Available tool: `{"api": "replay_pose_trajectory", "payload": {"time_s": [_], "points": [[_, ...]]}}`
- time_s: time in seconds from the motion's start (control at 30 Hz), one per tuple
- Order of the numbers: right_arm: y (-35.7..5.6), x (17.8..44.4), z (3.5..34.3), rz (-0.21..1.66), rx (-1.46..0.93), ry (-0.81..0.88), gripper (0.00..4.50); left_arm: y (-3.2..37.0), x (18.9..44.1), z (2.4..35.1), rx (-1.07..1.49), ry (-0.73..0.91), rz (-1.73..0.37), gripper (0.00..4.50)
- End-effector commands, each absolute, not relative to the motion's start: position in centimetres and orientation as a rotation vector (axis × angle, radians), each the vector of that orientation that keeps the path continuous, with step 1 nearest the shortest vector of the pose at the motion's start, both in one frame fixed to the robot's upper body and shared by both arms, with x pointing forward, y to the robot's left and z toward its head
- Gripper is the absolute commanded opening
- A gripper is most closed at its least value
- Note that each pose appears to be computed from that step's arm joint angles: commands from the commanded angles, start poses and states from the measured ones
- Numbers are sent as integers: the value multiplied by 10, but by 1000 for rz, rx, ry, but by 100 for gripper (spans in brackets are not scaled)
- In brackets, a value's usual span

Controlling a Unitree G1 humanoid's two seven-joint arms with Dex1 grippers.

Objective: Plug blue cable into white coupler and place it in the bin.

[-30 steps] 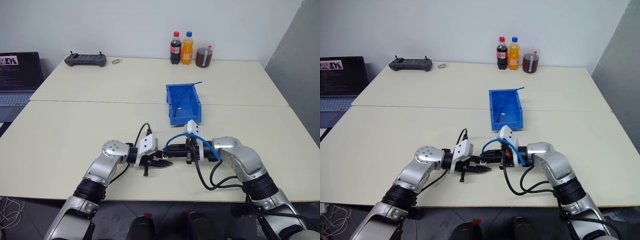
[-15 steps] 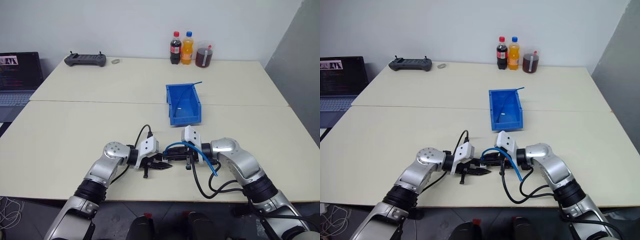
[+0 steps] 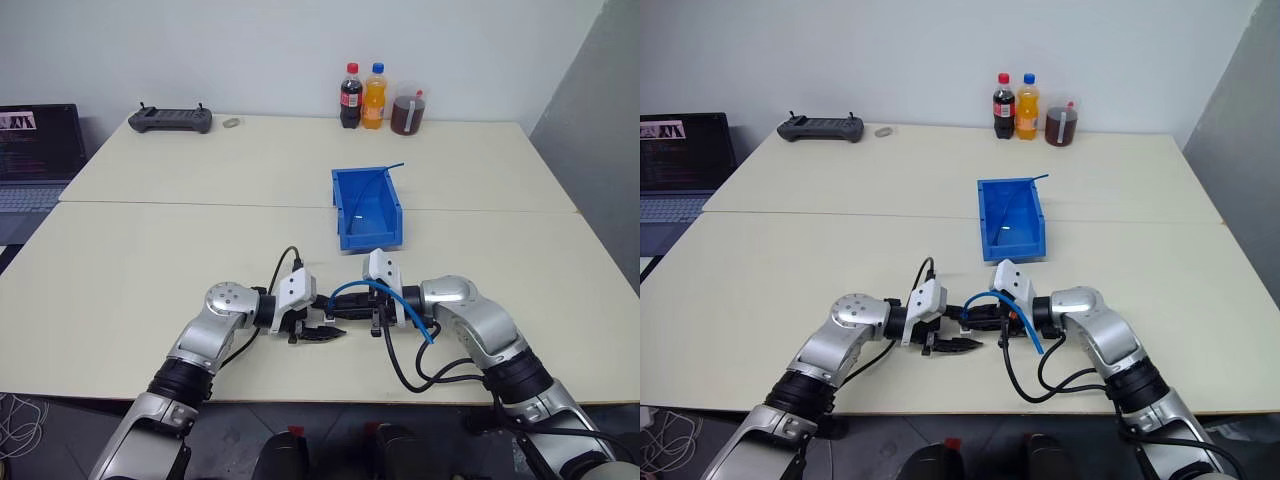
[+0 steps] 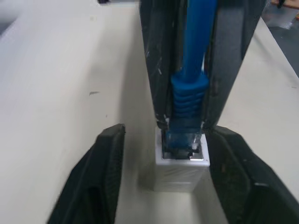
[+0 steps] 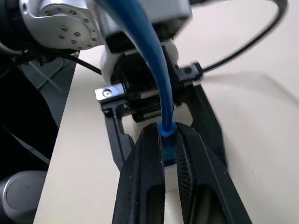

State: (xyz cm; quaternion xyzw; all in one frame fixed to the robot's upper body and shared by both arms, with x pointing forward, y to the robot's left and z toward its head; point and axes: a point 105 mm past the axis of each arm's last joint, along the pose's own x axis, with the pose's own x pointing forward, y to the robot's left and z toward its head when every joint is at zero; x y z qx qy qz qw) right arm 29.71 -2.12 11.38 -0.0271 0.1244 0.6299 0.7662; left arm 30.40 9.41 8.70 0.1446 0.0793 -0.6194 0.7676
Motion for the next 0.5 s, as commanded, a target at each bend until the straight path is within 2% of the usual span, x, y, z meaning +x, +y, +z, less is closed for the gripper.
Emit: {"api": "replay_pose_trajectory", "payload": {"time_s": [0.03, 0.13, 0.3, 0.43, 0.5], "points": [[-29, 307, 164, 1314, 58, 185, 9, 99, 300, 115, 268, 80, -1249, 387], [-37, 318, 182, 1252, 140, 187, 9, 100, 295, 123, 244, 55, -1191, 444], [-62, 356, 223, 1112, 271, 193, 9, 101, 293, 149, 194, -55, -1018, 449], [-87, 425, 256, 830, 339, 167, 9, 112, 314, 175, 146, -199, -703, 449], [-99, 450, 254, 688, 340, 185, 9, 106, 314, 177, 118, -215, -660, 449]]}}
